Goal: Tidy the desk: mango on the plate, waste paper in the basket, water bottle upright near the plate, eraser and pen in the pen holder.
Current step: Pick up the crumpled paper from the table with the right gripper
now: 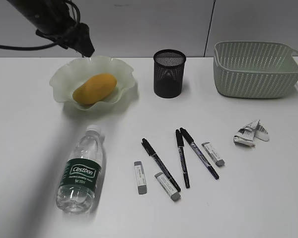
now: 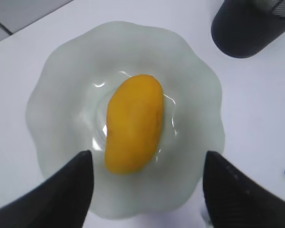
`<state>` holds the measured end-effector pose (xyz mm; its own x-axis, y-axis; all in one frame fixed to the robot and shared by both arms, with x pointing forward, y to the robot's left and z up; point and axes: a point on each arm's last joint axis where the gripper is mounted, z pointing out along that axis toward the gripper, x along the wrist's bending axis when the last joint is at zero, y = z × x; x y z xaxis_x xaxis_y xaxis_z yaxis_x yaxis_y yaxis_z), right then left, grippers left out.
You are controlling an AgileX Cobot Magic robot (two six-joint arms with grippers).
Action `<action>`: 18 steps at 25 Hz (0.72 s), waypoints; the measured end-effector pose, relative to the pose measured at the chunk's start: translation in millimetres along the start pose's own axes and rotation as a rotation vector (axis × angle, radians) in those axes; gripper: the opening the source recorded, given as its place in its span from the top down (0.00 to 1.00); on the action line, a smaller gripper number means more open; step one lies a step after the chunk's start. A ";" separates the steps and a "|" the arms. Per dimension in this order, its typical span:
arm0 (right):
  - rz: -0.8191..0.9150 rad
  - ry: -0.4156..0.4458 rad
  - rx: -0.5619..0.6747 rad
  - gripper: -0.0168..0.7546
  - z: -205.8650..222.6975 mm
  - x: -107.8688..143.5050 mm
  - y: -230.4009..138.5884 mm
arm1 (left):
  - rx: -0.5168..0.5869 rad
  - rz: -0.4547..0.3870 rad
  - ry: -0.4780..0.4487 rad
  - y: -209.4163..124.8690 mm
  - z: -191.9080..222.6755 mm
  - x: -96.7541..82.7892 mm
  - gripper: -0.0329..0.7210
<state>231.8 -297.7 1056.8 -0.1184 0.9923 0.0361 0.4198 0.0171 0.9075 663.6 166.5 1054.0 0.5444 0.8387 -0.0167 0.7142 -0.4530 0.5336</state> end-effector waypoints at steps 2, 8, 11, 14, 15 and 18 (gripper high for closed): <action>0.000 0.000 0.000 0.69 0.0 0.0 0.0 | -0.005 -0.026 0.027 -2.9 -30.0 -2.8 0.30; 0.000 0.001 0.000 0.69 0.0 0.1 0.0 | -0.046 -0.107 0.160 -82.9 -129.1 -29.3 0.40; 0.000 0.001 0.000 0.69 0.0 0.1 0.0 | -0.165 -0.166 0.212 -147.1 -181.3 -52.3 0.40; 0.000 0.001 0.000 0.69 0.0 0.1 0.0 | -0.264 -0.169 0.251 -210.4 -211.6 -72.0 0.40; 0.000 0.001 0.000 0.69 0.0 0.1 0.0 | -0.292 -0.164 0.264 -231.1 -219.0 -77.9 0.40; 0.002 0.002 0.011 0.69 1.5 0.3 1.1 | -0.359 -0.162 0.283 -281.0 -232.6 -92.6 0.41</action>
<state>233.5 -297.3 1057.2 -0.1198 0.9920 0.0387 0.4300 0.0167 0.9027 310.1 286.5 1102.2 0.2624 0.9616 0.0801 0.5562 -0.2186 0.8018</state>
